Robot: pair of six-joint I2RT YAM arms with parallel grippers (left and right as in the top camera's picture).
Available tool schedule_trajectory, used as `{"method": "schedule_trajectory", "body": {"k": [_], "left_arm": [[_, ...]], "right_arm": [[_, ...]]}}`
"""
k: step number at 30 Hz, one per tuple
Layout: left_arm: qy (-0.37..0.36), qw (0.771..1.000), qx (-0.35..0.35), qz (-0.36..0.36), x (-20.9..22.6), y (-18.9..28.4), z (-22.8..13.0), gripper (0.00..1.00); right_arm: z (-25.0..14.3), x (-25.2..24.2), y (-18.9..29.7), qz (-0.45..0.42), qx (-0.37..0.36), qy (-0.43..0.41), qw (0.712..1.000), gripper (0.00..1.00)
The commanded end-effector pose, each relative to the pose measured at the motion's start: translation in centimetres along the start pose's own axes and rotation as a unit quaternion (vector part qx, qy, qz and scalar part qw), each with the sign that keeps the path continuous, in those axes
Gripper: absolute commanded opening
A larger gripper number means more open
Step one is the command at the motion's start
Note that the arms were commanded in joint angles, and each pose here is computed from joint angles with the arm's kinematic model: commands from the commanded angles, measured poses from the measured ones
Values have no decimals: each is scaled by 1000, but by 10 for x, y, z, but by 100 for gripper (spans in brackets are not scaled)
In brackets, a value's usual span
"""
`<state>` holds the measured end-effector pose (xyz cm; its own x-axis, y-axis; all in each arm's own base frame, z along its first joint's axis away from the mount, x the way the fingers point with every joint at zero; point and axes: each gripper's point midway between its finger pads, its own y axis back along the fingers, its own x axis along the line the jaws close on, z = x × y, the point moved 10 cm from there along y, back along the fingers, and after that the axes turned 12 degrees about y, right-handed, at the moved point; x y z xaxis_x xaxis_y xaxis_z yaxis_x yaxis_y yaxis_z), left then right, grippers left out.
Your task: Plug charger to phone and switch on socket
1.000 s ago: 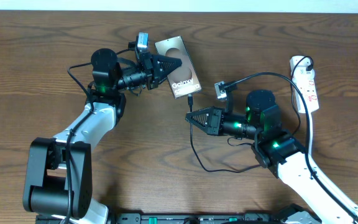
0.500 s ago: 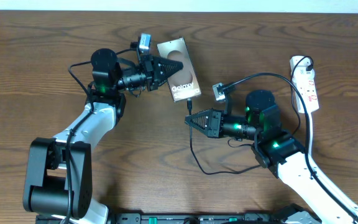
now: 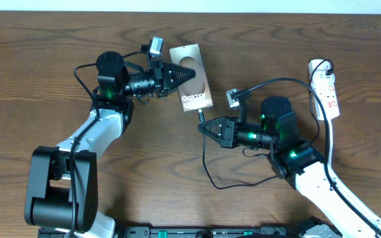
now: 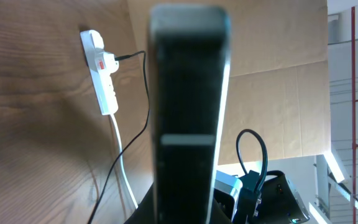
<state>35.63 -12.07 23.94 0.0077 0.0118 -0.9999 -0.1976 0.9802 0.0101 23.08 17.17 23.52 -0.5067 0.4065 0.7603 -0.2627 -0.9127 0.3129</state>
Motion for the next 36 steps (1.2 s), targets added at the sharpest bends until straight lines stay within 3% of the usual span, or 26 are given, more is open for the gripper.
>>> {"method": "schedule_trajectory", "body": {"k": [1, 8, 36], "left_arm": [[-32, 999, 41, -7, -8, -4, -6, 7], [-41, 999, 12, -6, -8, -4, -2, 7], [-34, 999, 7, -23, -18, 4, 1, 8]], "right_arm": [[5, 0, -1, -18, -20, 5, 1000, 1], [-3, 8, -7, 3, 4, 2, 1000, 1], [-1, 7, -3, 22, 12, -17, 1000, 1]]}}
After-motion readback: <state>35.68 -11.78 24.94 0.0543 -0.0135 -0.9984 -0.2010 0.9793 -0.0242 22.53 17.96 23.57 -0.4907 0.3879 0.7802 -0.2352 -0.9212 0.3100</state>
